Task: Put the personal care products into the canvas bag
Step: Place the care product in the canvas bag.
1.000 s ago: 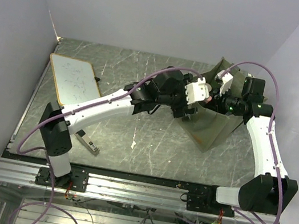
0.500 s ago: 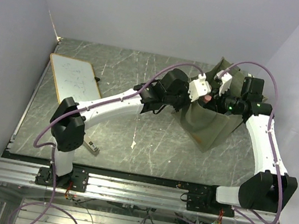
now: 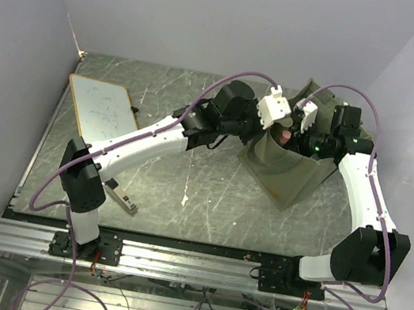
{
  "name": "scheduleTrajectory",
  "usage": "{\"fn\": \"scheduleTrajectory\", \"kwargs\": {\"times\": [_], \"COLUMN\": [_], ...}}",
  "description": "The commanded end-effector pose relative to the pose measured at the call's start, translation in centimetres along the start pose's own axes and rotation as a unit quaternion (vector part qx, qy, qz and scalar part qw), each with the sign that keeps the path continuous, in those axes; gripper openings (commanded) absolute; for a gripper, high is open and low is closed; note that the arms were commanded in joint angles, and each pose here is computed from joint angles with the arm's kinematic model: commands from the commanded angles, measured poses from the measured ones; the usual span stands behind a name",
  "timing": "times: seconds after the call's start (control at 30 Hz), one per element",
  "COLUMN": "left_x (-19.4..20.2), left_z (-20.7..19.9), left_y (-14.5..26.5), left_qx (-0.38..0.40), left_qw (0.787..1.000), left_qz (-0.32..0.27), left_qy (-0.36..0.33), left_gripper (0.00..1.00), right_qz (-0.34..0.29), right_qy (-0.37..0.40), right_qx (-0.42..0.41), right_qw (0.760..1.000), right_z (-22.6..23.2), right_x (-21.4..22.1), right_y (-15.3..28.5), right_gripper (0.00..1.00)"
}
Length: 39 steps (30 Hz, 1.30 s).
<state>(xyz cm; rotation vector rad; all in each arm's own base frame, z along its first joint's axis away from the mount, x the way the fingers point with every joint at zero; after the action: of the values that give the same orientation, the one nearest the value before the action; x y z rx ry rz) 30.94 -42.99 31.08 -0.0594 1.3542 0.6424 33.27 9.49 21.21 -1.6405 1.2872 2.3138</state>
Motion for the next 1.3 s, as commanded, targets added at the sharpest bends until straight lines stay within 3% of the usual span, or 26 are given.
{"fn": "scheduleTrajectory", "kwargs": {"times": [0.0,0.37,0.6,0.93,1.03,1.27], "left_x": [-5.6,-8.3,-7.7,-4.6,-3.3,-1.5], "left_z": [0.3,0.7,0.8,0.1,-0.4,-0.8], "left_y": [2.8,4.9,5.1,4.4,4.0,3.2], "left_qx": [0.010,0.006,-0.001,0.008,0.016,0.023], "left_qw": [0.997,0.995,0.995,0.997,0.998,0.999], "left_qz": [-0.076,-0.103,-0.099,-0.070,-0.060,-0.042], "left_qy": [-0.002,0.007,-0.001,-0.016,-0.022,-0.026], "left_gripper": [0.07,0.07,0.07,0.07,0.07,0.07], "right_qz": [0.002,0.018,0.033,0.013,0.004,-0.010], "right_qy": [-0.003,-0.014,-0.012,-0.006,-0.003,0.000], "right_qx": [-0.008,0.006,0.009,0.020,0.023,0.023], "right_qw": [1.000,1.000,0.999,1.000,1.000,1.000], "right_z": [0.5,0.4,0.7,0.9,0.8,0.9], "right_x": [0.1,1.0,1.8,0.2,-0.7,-2.0], "right_y": [-0.1,-0.2,-0.2,0.7,1.0,1.6], "right_gripper": [0.03,0.08,0.14,0.30,0.42,0.53]}}
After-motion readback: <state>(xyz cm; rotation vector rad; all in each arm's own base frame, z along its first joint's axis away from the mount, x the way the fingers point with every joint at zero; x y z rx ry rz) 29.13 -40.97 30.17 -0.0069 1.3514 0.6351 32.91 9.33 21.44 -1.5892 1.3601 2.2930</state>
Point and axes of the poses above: each gripper's point midway between its finger pads, its own y axis back along the fingers, its own z axis along the line the jaws close on, x = y × z, the point moved 1 cm from there along y, back along the fingers, and after that the axes turned 1 degree about -y, right-handed, at the moved point
